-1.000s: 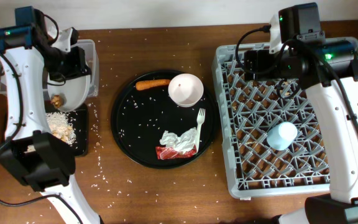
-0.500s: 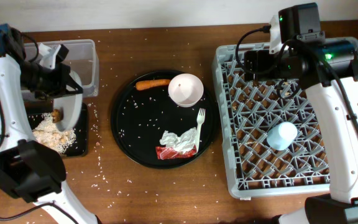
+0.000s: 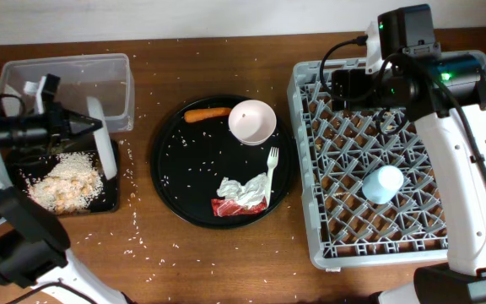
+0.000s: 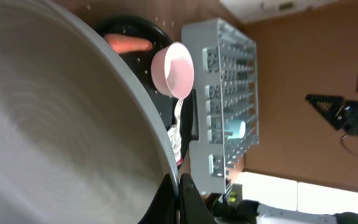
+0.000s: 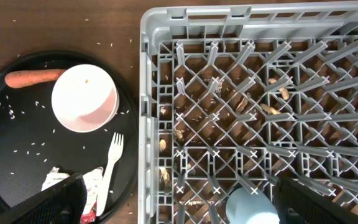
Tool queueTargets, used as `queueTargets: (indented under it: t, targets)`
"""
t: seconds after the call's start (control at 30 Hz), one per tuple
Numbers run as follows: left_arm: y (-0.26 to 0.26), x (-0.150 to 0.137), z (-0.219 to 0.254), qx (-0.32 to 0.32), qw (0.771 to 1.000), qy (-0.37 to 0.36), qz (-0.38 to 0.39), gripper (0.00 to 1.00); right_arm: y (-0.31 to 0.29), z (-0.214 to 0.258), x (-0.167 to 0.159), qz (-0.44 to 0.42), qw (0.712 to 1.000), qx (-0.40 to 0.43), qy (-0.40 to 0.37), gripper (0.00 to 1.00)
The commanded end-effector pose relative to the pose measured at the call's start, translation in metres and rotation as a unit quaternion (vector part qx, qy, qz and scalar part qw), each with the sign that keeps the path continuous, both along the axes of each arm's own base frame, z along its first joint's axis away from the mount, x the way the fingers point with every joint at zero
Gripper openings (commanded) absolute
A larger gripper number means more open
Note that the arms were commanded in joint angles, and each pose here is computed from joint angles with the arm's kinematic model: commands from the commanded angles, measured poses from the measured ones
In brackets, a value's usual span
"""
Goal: Sort waste into correct bins and load items into the dishwasher rack
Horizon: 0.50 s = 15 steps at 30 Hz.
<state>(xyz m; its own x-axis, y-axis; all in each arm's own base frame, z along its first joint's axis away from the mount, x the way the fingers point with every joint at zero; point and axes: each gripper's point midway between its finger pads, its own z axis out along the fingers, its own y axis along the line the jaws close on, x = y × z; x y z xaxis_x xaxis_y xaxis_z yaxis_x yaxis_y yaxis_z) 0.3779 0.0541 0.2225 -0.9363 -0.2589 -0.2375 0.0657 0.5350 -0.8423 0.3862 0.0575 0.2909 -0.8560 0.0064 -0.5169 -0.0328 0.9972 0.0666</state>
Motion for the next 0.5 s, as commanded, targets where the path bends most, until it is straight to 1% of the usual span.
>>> queueTargets:
  t: [0.0,0.07,0.13,0.27,0.3,0.37,0.47]
  targets:
    - [0.013,-0.004,0.017,-0.013,0.999,-0.029,0.027,0.0,-0.001,-0.002,0.0,-0.002,1.0,-0.004,0.004,0.95]
    - [0.015,-0.005,0.015,-0.007,0.999,-0.026,0.027,0.0,-0.001,-0.002,0.0,-0.002,1.0,-0.004,0.004,0.95]
    - [0.01,-0.003,0.02,-0.015,0.999,-0.035,0.026,0.0,-0.001,-0.002,0.0,-0.002,1.0,-0.004,0.004,0.95]
    - [-0.024,-0.009,0.042,0.005,0.998,-0.063,-0.016,0.0,-0.001,-0.002,0.0,-0.002,1.0,-0.004,0.004,0.95]
    - [-0.036,-0.012,0.047,0.016,0.997,-0.07,-0.032,0.0,-0.001,-0.002,0.0,-0.002,1.0,-0.004,0.004,0.95]
    - [-0.063,-0.022,0.052,0.06,0.992,-0.08,-0.08,0.0,-0.001,-0.002,0.0,-0.002,1.0,-0.004,0.004,0.95]
    - [-0.107,-0.031,0.051,0.123,0.974,-0.102,-0.16,0.0,-0.001,-0.002,0.0,-0.002,1.0,-0.004,0.004,0.95]
